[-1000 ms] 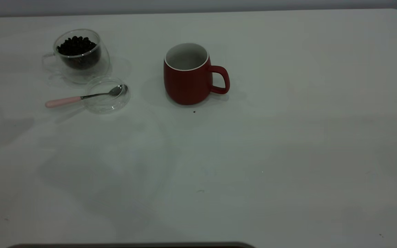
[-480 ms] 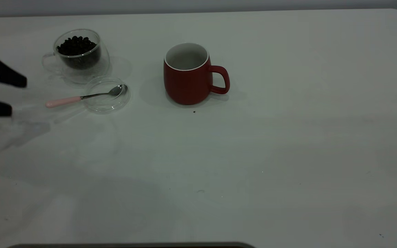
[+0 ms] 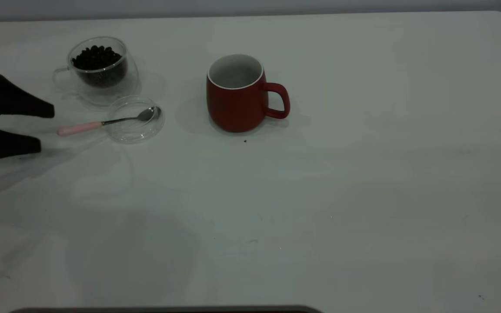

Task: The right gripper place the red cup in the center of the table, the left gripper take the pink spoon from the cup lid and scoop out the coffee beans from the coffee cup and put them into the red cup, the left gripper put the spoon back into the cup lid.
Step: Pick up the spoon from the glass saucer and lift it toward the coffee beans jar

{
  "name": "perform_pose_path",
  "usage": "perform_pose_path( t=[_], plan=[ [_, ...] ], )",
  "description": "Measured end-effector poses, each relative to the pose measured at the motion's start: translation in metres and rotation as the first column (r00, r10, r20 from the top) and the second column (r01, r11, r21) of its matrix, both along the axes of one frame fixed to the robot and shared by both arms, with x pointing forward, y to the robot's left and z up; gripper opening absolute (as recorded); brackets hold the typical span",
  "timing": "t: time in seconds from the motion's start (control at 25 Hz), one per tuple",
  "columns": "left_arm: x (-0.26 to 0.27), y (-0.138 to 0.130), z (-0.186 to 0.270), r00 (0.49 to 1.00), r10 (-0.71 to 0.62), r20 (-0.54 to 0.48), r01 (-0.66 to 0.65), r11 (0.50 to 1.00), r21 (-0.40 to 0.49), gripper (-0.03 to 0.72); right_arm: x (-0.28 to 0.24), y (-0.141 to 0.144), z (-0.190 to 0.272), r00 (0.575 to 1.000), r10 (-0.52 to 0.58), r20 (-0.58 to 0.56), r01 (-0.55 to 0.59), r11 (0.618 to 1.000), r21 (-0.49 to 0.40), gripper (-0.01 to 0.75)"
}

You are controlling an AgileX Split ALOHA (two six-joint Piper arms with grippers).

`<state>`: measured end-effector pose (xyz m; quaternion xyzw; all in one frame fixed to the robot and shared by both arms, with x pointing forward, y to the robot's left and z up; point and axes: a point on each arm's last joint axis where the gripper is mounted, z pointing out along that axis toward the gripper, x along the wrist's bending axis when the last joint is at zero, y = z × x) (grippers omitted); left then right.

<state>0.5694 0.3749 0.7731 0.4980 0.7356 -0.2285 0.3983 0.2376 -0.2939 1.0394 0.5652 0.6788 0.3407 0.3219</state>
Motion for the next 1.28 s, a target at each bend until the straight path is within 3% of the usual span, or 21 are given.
perform_pose_path(
  t=[0.72,1.28],
  plan=[
    [0.012,-0.033,-0.020,0.997,0.061,0.054,-0.056,0.995,-0.086,0.667,0.000,0.000,0.000,1.000,0.000,0.000,0.000,1.000,0.000,0.590],
    [0.013,-0.038,-0.017,0.996,0.058,0.071,-0.049,0.990,-0.129,0.333,0.000,0.000,0.000,1.000,0.000,0.000,0.000,1.000,0.000,0.590]
  ],
)
